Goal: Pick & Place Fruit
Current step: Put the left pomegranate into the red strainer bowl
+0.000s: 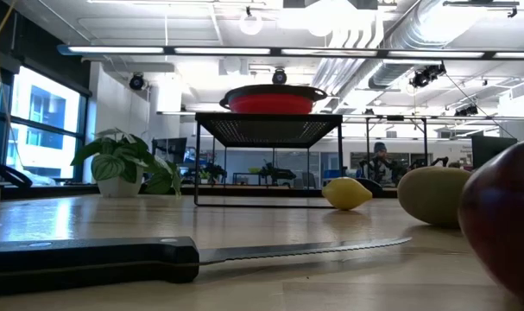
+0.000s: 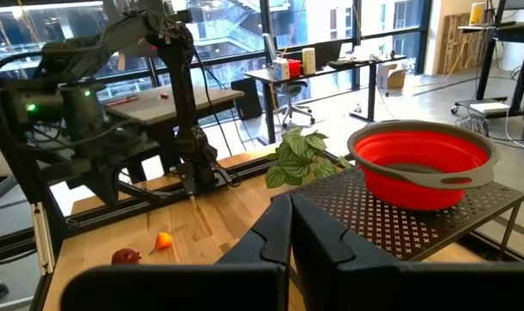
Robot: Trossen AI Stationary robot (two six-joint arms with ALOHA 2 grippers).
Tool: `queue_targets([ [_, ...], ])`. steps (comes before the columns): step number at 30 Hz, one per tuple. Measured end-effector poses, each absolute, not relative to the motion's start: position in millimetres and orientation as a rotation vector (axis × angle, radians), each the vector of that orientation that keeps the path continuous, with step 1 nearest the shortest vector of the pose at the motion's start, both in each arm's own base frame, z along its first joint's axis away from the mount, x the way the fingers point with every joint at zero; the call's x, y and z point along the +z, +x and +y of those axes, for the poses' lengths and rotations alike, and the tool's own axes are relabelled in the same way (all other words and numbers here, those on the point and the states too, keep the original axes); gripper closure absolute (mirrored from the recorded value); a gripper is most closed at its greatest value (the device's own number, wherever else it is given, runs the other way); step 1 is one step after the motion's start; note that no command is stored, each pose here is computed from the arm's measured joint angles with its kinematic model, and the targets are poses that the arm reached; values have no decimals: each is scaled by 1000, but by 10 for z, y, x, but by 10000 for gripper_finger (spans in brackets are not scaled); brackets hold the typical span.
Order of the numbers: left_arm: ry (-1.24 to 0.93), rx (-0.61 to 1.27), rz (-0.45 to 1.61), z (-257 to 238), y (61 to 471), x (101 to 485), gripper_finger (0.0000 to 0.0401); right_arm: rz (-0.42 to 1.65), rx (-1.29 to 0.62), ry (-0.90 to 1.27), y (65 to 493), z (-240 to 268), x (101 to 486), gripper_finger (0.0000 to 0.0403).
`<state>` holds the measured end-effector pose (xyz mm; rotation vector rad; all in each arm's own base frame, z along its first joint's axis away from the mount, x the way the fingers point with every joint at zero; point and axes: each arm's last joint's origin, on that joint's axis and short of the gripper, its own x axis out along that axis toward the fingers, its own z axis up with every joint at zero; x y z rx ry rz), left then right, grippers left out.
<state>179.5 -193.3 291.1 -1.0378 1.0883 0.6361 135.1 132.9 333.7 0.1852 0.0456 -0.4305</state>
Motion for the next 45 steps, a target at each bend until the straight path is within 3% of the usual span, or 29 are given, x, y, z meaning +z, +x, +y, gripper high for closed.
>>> queue_targets([
  [14,-1144,645,1085,-2276,1799,2720,401,50,-427,181,1351,1329,3333,400],
  [22,-1085,692,1084,-2414,1915,2756,401,50,-427,181,1351,1329,3333,400],
  [45,-1050,732,1094,-2426,1923,2742,401,73,-425,138,1343,1320,3297,400],
])
